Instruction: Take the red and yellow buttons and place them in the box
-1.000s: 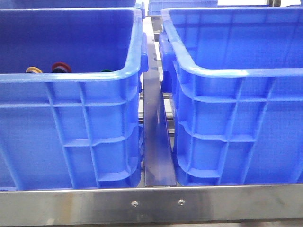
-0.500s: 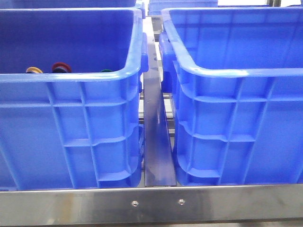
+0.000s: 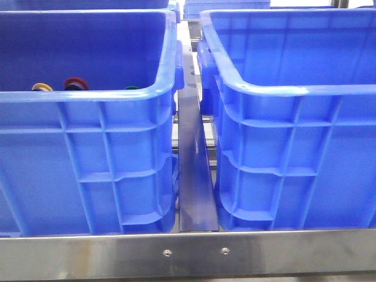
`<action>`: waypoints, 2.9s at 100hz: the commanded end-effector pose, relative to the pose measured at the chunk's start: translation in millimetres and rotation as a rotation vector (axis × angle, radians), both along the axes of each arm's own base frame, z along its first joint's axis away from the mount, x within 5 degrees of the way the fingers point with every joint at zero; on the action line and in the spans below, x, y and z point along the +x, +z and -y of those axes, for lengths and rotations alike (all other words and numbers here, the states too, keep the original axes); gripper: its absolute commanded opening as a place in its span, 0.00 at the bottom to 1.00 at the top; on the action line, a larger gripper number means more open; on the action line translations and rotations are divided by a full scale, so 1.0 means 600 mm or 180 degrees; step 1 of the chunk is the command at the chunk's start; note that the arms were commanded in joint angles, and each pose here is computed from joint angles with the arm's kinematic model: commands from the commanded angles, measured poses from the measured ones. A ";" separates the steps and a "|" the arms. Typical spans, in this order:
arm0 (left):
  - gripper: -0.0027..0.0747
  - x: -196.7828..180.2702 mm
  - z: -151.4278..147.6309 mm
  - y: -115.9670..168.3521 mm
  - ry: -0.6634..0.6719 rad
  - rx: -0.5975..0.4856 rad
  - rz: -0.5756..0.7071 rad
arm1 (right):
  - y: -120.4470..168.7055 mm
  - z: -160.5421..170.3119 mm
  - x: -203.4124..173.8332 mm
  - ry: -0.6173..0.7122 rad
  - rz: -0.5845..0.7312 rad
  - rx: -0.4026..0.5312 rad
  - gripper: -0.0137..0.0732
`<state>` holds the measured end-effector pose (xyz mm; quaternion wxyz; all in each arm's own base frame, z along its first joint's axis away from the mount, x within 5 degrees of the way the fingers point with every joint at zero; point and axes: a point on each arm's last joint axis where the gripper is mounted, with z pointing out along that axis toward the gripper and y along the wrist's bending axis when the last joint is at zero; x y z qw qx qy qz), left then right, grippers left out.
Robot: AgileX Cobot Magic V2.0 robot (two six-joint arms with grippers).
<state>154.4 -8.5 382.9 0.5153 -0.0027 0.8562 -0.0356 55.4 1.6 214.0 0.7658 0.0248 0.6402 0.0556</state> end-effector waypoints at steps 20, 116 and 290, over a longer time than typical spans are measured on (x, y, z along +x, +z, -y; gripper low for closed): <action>0.06 0.033 0.002 0.005 0.0017 -0.0060 0.0025 | 0.023 0.001 -0.008 -0.0017 0.0391 -0.0004 0.05; 0.78 0.133 0.092 -0.009 -0.0551 -0.0359 -0.0485 | 0.023 0.001 -0.008 -0.0017 0.0391 -0.0004 0.05; 0.56 0.354 0.186 -0.193 -0.0427 -0.0265 -0.1518 | 0.023 0.001 -0.008 -0.0017 0.0391 -0.0004 0.05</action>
